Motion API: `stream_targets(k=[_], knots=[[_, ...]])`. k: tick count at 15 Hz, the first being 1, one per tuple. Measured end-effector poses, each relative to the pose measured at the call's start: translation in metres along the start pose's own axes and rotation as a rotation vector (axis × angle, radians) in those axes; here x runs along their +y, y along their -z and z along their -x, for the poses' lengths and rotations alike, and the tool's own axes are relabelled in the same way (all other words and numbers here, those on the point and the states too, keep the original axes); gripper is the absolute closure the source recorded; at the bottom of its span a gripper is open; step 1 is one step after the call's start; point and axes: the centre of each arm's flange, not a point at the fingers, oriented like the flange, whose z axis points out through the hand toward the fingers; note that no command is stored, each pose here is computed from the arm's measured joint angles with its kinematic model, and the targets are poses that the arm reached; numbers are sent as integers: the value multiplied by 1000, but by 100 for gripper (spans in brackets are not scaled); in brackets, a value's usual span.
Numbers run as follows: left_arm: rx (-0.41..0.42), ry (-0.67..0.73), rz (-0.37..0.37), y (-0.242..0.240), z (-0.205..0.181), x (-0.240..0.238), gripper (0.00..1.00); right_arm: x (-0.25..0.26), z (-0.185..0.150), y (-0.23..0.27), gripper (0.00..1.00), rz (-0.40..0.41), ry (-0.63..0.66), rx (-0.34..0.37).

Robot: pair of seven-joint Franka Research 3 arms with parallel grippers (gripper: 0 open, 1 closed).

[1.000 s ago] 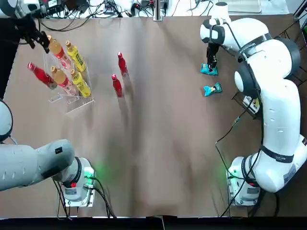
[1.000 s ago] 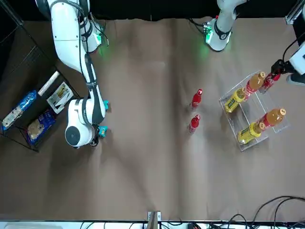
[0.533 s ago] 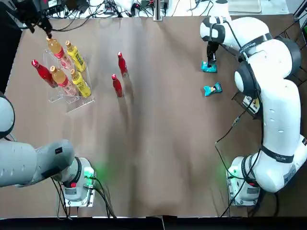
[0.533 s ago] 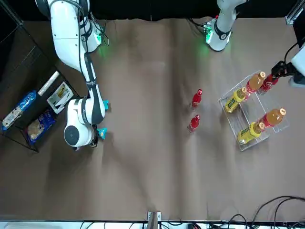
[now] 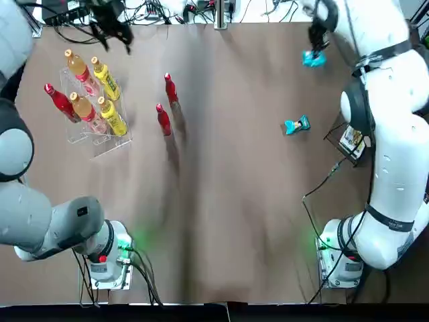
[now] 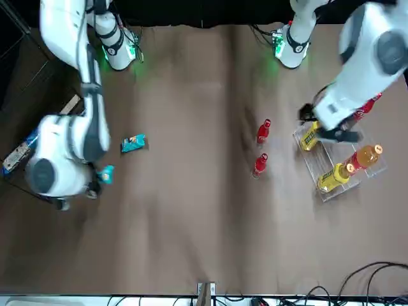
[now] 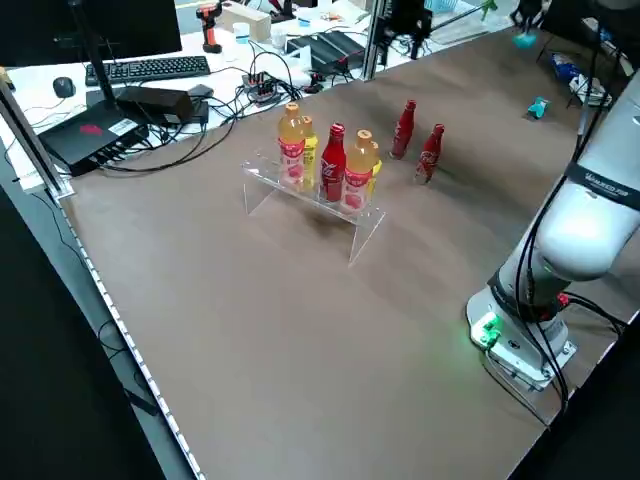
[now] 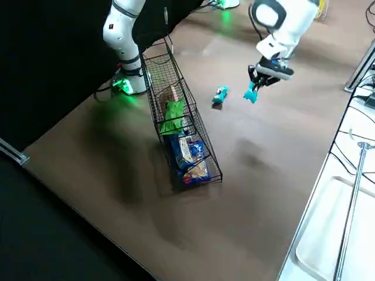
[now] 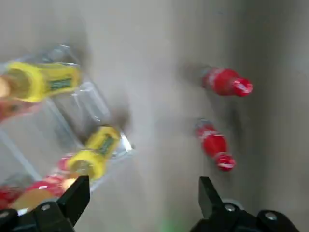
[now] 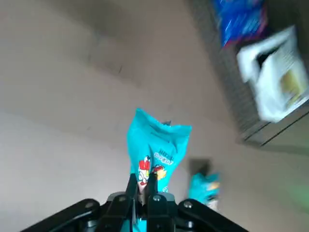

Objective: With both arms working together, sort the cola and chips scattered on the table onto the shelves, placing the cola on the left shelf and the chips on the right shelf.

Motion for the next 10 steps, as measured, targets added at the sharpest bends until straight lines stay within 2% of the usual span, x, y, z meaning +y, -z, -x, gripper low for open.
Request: stream_targets(k=[2,5,10], knots=[[-16,-10,25,-26,-12,46,0,34,-41,44,90,44,100,46],[22,-36,38,-53,-29,97,0,84,-81,97,90,112,250,104],[56,-36,-38,-124,-59,129,0,182,-119,187,90,154,422,178]])
